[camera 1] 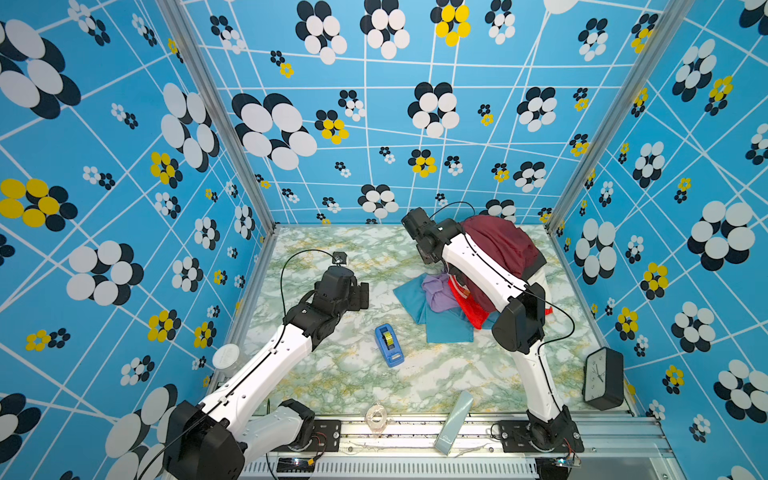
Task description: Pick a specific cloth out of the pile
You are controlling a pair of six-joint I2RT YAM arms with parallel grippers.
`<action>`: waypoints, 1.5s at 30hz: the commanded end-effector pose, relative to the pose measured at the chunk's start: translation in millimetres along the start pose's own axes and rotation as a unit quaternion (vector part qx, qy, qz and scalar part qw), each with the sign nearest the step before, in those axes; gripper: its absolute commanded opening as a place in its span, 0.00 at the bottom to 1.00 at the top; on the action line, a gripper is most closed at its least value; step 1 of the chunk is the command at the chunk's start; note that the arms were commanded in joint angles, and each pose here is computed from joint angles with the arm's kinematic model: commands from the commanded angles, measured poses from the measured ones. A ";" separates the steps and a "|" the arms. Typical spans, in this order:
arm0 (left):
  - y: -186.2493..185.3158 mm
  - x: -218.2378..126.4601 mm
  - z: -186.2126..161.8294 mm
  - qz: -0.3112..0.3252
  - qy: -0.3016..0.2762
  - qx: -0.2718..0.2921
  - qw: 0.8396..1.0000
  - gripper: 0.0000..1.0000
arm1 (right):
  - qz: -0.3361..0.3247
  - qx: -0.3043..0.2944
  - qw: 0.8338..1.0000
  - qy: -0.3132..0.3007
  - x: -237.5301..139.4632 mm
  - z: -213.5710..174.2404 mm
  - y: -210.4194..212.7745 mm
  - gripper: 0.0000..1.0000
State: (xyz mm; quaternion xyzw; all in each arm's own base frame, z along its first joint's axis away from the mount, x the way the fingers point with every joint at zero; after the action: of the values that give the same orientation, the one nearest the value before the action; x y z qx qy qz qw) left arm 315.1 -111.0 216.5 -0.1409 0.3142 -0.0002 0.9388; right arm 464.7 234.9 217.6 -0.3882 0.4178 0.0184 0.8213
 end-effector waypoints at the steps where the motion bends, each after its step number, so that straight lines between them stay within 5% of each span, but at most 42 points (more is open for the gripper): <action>1: 3.2 -2.5 -4.6 0.007 0.004 0.000 1.000 0.96 | -0.033 0.035 0.997 -0.057 -41.7 15.5 -34.9 0.00; 24: 5.2 -2.0 -7.7 0.008 0.005 -0.008 1.000 0.95 | 0.017 0.073 0.964 -0.257 -152.9 67.3 -64.5 0.00; 35: 2.4 1.7 -6.3 0.002 -0.001 -0.021 1.000 0.96 | -0.010 0.088 0.947 -0.308 -187.6 81.4 -97.1 0.00; 40: -35.9 14.7 10.9 -0.105 -0.047 -0.062 0.991 0.97 | 0.049 0.056 0.956 -0.284 -174.1 72.2 -67.9 0.00; 45: -87.3 32.3 33.7 -0.249 -0.100 -0.112 0.957 0.99 | 0.125 0.042 0.956 -0.263 -165.1 64.4 -37.9 0.00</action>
State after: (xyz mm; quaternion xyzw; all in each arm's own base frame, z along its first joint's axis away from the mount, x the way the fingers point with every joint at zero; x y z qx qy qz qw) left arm 351.4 -154.7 211.9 -0.2498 0.2491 -0.0868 0.9317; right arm 432.2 289.5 355.1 -0.3265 0.2518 0.1616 0.8966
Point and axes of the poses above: each gripper's point midway between its finger pads, its own x axis out along the fingers, its own y axis along the line the jaws close on, z = x × y, the point moved 2 cm from there along -x, back along the fingers, and after that the axes turned 15 degrees about -x, right-handed, at the moved point
